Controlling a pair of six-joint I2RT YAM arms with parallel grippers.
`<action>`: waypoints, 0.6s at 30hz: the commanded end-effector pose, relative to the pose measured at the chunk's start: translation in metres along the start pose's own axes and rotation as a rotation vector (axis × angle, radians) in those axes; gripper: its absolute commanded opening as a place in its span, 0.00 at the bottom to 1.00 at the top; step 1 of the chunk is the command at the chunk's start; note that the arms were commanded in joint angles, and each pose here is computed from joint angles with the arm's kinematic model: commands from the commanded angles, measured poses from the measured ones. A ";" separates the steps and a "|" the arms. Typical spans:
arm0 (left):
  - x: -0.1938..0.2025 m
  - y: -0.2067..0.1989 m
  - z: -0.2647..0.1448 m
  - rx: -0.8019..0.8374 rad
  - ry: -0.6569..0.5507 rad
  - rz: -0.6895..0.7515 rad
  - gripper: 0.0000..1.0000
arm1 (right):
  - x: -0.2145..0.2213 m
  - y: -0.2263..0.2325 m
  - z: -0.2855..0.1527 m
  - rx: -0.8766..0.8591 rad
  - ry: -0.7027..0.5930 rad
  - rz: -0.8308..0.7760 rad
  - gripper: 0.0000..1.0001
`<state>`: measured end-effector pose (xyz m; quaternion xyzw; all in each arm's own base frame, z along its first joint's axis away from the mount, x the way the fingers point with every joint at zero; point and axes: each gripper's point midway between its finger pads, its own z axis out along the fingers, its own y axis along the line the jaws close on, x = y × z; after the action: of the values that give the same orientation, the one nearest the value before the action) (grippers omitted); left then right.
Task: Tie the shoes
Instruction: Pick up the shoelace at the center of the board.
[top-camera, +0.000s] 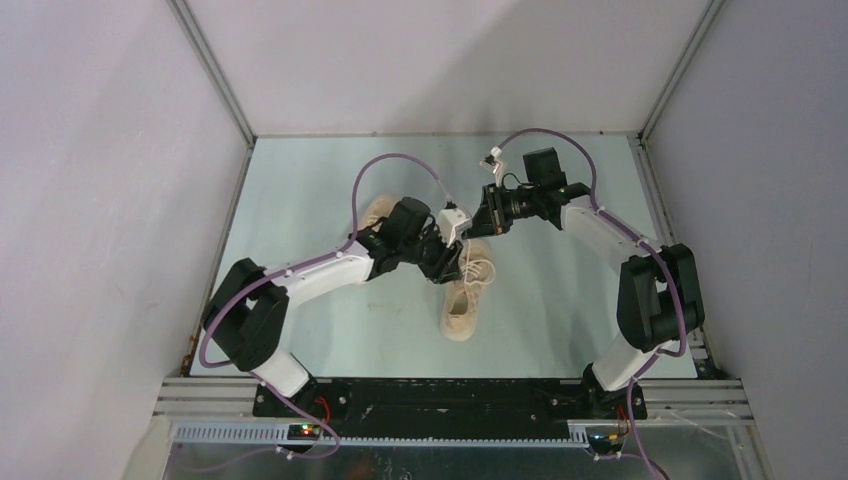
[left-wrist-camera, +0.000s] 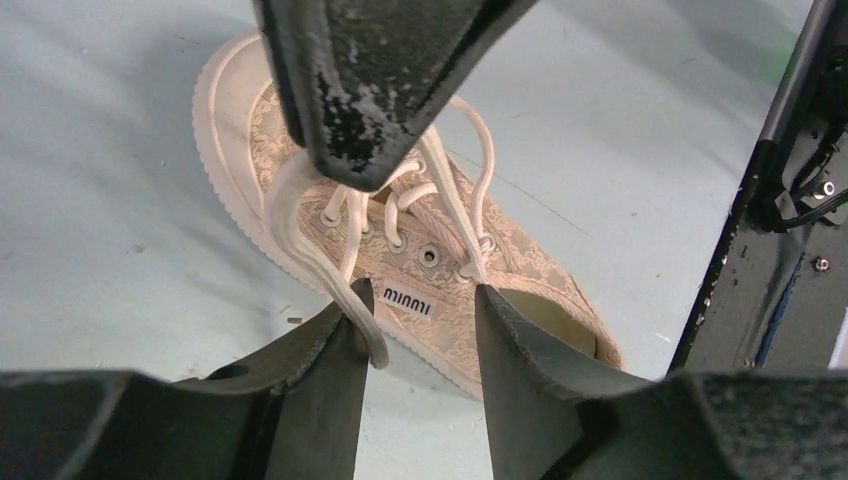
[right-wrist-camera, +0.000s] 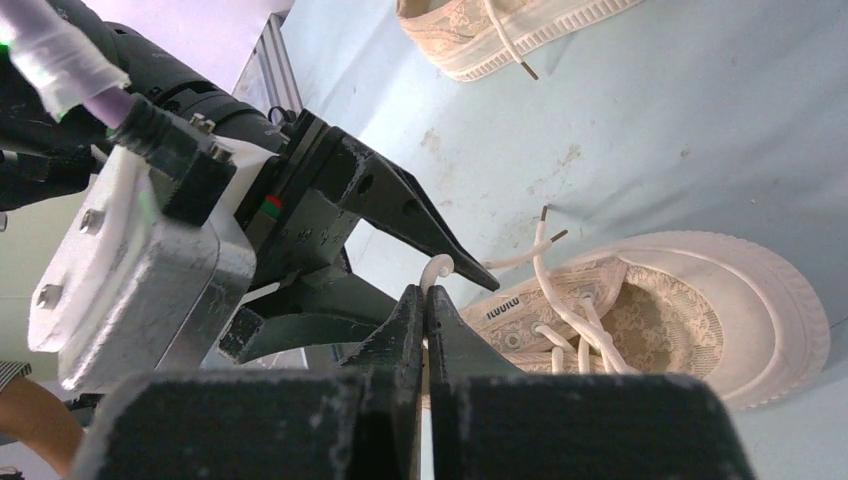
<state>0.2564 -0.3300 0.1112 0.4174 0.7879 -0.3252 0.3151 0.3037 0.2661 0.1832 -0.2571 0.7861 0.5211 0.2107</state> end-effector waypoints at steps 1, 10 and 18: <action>-0.015 -0.015 -0.006 0.049 -0.051 0.081 0.49 | -0.013 0.002 -0.005 0.015 -0.043 -0.045 0.00; -0.026 -0.029 0.017 0.064 -0.043 0.068 0.48 | -0.012 -0.005 -0.004 0.042 -0.041 -0.017 0.00; -0.017 -0.024 0.022 0.013 0.000 0.069 0.23 | -0.011 -0.011 -0.007 0.055 -0.048 0.001 0.00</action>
<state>0.2380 -0.3614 0.1059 0.4521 0.7710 -0.3309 0.3028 0.3105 0.2614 0.1788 -0.2392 0.7998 0.5070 0.2146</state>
